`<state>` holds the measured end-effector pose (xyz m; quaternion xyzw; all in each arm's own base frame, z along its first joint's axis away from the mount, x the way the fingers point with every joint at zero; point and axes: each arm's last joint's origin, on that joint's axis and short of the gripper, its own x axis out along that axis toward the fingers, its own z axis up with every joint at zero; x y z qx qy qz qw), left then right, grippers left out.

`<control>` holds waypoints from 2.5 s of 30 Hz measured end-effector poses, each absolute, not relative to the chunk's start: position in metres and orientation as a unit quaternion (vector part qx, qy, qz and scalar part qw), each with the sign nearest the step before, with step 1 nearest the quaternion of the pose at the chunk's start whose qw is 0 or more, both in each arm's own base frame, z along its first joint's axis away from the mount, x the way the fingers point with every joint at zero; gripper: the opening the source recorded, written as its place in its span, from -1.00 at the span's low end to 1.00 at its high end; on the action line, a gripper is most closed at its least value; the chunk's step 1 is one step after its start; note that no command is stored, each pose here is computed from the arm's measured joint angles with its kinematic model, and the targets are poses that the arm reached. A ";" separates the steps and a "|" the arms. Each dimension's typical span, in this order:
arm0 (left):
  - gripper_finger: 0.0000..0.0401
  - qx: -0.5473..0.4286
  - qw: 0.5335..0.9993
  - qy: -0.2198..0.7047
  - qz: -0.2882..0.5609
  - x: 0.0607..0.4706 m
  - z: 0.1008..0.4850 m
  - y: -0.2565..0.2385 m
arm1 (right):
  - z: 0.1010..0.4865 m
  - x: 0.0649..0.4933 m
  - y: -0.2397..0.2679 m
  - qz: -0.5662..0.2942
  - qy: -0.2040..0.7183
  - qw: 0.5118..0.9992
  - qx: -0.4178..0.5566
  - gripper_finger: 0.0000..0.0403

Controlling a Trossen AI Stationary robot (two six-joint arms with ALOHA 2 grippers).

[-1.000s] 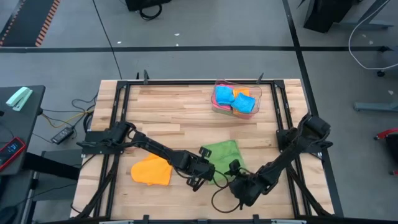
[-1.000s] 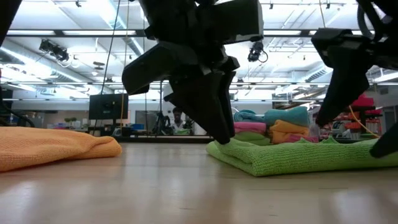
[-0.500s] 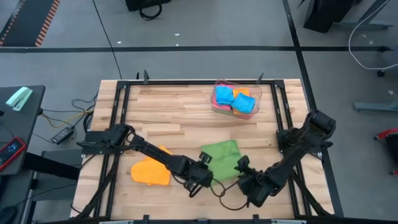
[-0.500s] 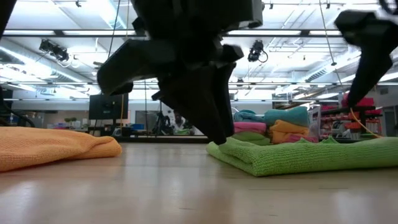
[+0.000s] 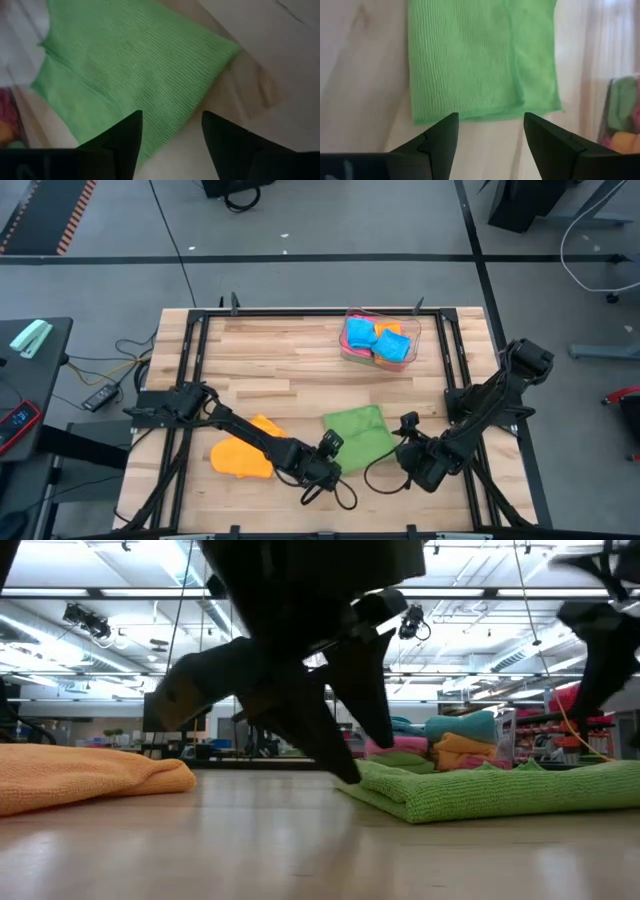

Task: Fold microfiber towels
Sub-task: Fold the green towel

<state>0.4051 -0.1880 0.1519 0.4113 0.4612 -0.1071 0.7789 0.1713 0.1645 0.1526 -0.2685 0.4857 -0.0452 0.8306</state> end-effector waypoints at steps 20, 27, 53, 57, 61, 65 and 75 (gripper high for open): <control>-0.44 0.276 0.796 0.530 -0.094 0.387 0.142 -0.136 | 0.156 0.160 0.098 -0.108 0.461 0.880 -0.033 0.02; -0.56 0.211 0.859 0.461 -0.067 0.364 0.151 -0.117 | 0.167 0.162 0.086 -0.091 0.412 0.905 0.044 -0.01; 0.07 -0.228 0.902 0.362 0.056 0.347 0.113 -0.002 | 0.169 0.188 0.036 -0.129 0.416 0.887 0.152 -0.01; 0.04 -0.228 0.913 0.336 0.035 0.350 0.116 -0.003 | 0.169 0.188 0.036 -0.126 0.417 0.888 0.145 -0.01; -0.02 -0.223 0.913 0.340 0.028 0.354 0.108 -0.007 | 0.169 0.188 0.036 -0.126 0.415 0.889 0.144 -0.01; -0.10 -0.214 0.918 0.333 0.020 0.362 0.099 -0.009 | 0.170 0.189 0.036 -0.131 0.407 0.893 0.138 -0.01; -0.63 -0.166 0.926 0.338 0.000 0.366 0.099 -0.014 | 0.170 0.189 0.036 -0.125 0.409 0.895 0.123 -0.01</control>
